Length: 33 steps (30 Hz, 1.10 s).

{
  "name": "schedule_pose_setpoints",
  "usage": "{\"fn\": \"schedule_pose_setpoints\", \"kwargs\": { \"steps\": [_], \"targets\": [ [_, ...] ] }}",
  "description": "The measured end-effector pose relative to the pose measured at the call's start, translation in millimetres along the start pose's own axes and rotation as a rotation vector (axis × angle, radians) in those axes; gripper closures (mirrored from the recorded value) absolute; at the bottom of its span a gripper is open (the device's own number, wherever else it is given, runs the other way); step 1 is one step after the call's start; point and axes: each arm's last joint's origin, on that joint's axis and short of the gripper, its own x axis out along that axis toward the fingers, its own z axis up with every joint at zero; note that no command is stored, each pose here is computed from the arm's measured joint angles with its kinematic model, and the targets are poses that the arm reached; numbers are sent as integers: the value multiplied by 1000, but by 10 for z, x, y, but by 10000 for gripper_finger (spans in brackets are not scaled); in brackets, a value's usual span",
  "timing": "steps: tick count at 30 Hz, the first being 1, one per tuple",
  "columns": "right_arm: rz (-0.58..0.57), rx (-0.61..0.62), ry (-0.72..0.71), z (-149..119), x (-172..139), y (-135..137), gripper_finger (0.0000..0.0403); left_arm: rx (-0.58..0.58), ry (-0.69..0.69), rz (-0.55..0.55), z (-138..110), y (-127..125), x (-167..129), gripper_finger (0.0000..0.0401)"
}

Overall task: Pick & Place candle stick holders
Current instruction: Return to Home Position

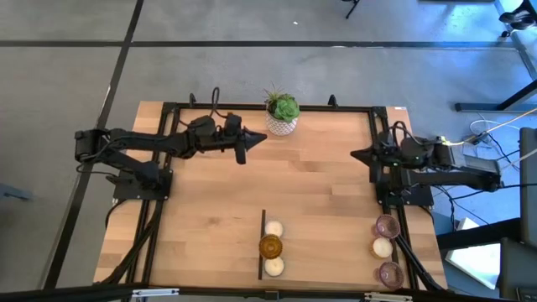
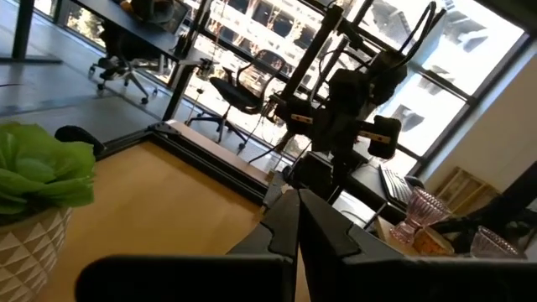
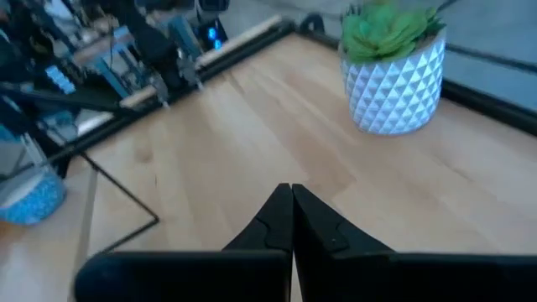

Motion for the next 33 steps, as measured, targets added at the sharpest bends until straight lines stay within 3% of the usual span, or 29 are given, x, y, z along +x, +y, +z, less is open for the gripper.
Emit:
{"fn": "schedule_pose_setpoints", "kwargs": {
  "steps": [8,16,25,33],
  "targets": [
    [-30,42,-92,-254,9,-153,403,-15,18,-31,34,61,-8,398],
    [18,76,-246,-383,163,-192,403,-16,20,-33,34,60,-8,398],
    [117,86,-226,-610,403,-220,403,-27,21,-34,31,57,-8,398],
    [200,56,-255,-650,462,-205,403,-34,41,-53,19,50,-8,398]
  ]
}}
